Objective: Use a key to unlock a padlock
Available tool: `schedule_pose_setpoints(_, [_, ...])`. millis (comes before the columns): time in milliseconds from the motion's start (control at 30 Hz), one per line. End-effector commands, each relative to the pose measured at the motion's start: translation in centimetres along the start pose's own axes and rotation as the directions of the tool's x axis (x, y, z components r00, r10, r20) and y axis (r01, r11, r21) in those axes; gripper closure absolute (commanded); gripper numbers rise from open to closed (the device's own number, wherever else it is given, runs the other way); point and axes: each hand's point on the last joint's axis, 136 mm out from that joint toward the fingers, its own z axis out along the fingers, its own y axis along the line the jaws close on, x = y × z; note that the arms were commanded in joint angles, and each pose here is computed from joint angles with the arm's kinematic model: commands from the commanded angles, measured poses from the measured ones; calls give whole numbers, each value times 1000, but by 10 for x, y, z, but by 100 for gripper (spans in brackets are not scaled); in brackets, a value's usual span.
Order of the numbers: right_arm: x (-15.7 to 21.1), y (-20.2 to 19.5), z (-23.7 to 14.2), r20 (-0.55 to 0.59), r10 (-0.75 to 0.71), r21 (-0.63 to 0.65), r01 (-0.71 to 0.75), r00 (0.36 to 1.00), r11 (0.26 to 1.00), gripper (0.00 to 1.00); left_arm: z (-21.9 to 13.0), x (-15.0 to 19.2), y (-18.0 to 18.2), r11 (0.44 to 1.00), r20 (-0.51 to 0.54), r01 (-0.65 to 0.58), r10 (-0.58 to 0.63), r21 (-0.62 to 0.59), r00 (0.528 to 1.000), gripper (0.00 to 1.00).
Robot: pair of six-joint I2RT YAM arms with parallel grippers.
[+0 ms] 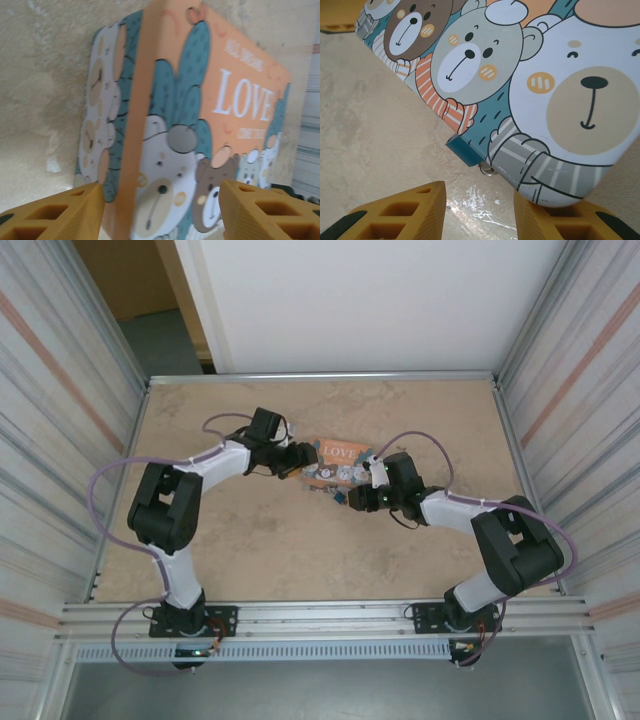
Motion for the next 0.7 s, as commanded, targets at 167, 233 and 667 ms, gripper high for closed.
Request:
schedule_pose_setpoints(167, [-26, 0, 0, 31, -1, -27, 2, 1000, 1000, 60, 4, 17, 34, 991, -34, 20, -25, -129, 999, 39])
schedule_pose_setpoints(233, [-31, -1, 1, 36, -4, -31, 5, 999, 1000, 60, 5, 22, 42, 988, -41, 29, -35, -152, 999, 40])
schedule_pose_setpoints(667, [-59, -16, 15, 50, -48, -50, 50, 998, 998, 54, 6, 47, 58, 980, -57, 71, -83, -186, 995, 41])
